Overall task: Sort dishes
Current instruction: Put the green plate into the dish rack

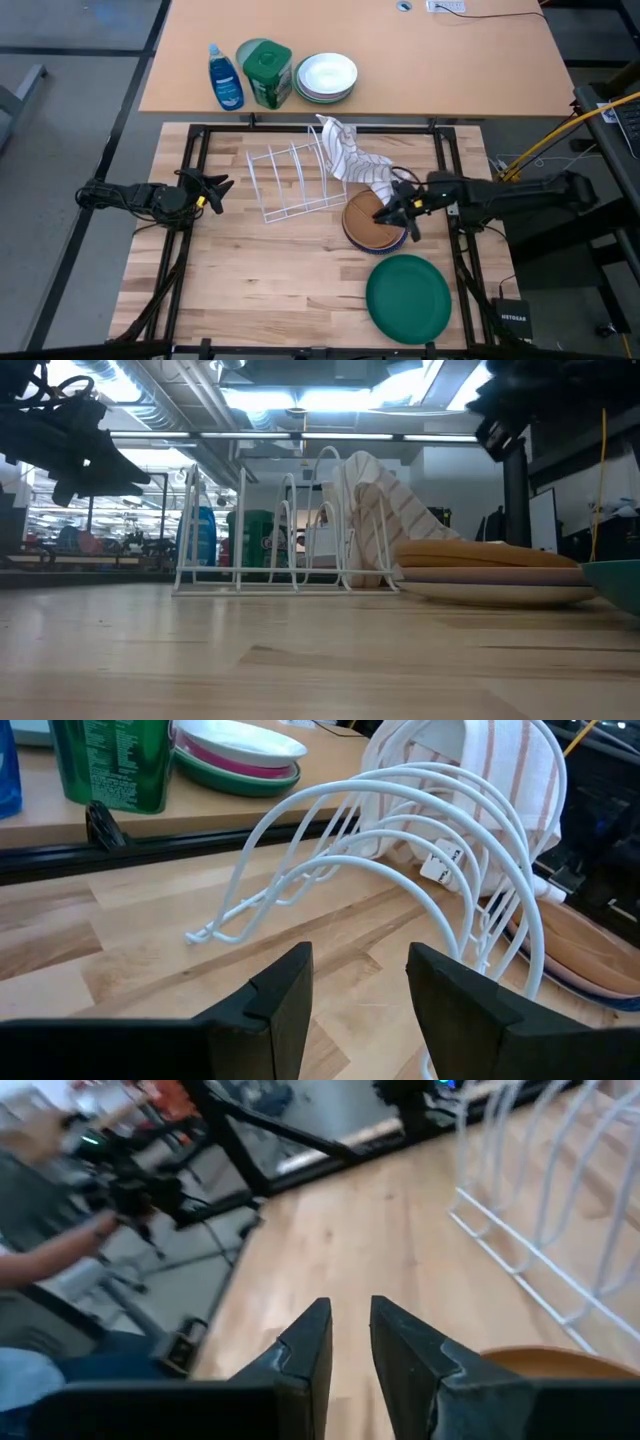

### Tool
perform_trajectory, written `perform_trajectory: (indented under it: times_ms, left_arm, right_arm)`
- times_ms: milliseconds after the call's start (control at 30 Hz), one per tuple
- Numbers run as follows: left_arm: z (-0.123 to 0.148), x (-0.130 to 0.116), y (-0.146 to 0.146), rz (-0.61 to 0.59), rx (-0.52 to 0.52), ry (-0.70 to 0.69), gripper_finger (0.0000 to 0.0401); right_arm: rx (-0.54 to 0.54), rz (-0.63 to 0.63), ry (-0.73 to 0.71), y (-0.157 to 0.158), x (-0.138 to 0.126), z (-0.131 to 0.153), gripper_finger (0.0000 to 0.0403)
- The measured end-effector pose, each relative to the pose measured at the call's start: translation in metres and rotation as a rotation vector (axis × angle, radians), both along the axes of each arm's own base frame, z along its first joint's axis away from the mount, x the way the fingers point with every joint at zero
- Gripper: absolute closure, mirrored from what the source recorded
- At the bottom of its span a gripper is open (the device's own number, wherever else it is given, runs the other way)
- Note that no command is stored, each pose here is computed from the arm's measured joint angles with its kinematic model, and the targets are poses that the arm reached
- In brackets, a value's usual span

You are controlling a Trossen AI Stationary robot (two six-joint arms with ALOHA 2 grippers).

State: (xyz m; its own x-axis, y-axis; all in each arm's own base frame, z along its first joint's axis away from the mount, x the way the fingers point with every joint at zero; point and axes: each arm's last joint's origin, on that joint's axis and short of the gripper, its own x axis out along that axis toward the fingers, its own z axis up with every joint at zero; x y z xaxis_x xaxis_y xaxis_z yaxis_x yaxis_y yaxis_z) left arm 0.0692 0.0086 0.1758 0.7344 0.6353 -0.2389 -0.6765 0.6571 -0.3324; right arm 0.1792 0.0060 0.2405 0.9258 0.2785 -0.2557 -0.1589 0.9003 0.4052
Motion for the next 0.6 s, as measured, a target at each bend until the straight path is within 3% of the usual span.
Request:
perform_trajectory:
  times_ms: [400, 600]
  left_arm:
    - [0.000, 0.000, 0.000, 0.001, -0.003, -0.002, 0.0246]
    - [0.000, 0.000, 0.000, 0.001, -0.002, 0.000, 0.0246]
  right_arm:
    - [-0.007, 0.018, 0.261, 0.000, 0.031, -0.022, 0.0326]
    - [-0.055, 0.042, 0.361, 0.000, 0.042, -0.023, 0.0281]
